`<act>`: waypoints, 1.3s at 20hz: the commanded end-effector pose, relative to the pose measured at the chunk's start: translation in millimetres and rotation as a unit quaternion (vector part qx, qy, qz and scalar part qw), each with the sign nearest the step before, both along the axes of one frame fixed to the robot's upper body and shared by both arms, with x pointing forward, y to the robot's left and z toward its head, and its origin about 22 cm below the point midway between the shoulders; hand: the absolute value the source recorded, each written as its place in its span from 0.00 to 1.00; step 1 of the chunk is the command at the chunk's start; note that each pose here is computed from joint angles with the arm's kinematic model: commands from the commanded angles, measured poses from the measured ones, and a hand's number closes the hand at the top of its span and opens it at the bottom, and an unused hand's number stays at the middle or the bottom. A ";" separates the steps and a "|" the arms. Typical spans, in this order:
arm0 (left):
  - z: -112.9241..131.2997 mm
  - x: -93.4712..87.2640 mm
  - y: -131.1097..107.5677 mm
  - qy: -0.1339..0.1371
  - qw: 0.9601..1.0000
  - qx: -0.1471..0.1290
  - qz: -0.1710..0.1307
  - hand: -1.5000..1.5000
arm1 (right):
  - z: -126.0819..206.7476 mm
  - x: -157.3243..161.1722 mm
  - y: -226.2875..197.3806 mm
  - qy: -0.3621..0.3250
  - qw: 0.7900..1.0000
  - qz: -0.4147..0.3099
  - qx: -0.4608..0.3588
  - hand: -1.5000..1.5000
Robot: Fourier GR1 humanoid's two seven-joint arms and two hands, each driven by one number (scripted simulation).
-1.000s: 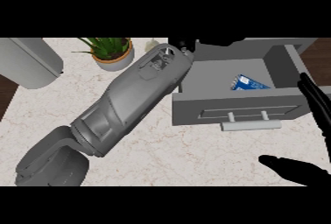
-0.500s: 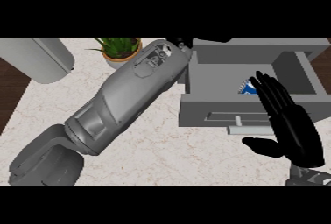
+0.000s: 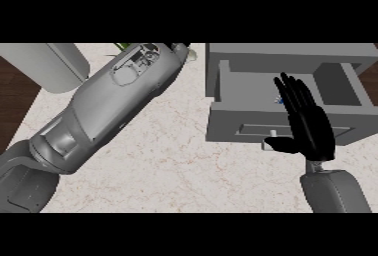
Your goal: Pick up the can, place it into the drawer and close the drawer
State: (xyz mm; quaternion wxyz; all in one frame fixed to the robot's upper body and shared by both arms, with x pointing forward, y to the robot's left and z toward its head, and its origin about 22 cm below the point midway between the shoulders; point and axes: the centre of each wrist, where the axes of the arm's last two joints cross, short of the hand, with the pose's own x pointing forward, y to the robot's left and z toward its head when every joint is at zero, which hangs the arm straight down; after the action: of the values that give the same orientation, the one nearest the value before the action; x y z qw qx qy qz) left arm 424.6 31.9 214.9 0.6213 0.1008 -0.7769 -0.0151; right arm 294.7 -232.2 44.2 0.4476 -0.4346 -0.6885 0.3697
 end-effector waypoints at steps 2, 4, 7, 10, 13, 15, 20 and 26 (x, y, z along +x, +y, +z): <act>-16.1 -12.8 10.3 0.010 1.000 0.004 0.004 0.00 | -30.7 23.4 -1.8 0.019 1.000 -0.018 -0.012 0.00; -6.4 -7.2 31.9 0.005 1.000 -0.002 0.008 0.00 | -46.0 28.0 12.6 0.016 0.999 -0.020 -0.027 0.00; -5.3 -7.9 54.1 0.009 1.000 0.007 0.004 0.00 | -45.5 39.5 -2.9 0.016 0.999 -0.028 -0.039 0.00; 18.9 -11.6 41.7 0.006 1.000 0.004 0.005 0.00 | -58.8 47.4 -7.6 0.004 0.998 -0.040 -0.054 0.00; 6.9 -14.7 73.1 0.017 1.000 0.012 -0.011 0.00 | -61.3 57.9 8.3 -0.017 0.997 -0.059 -0.050 0.00; 0.7 -19.2 64.7 0.022 1.000 0.006 0.004 0.00 | -45.7 75.8 -0.6 -0.029 0.996 -0.062 -0.048 0.00; -3.3 -22.4 85.6 0.027 0.999 0.021 0.015 0.00 | -39.1 98.5 13.0 -0.054 0.995 -0.061 -0.051 0.00; -12.4 -43.3 90.5 0.036 0.999 0.011 -0.007 0.00 | -19.3 126.1 7.5 -0.072 0.992 -0.089 -0.054 0.00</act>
State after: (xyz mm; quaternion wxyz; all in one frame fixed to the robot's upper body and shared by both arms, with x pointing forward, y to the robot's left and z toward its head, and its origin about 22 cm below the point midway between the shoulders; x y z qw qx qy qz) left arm 392.1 119.6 206.1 0.6437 0.1085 -0.7571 -0.0265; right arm 412.5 -235.5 30.0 0.3932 -0.5504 -0.6566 0.3336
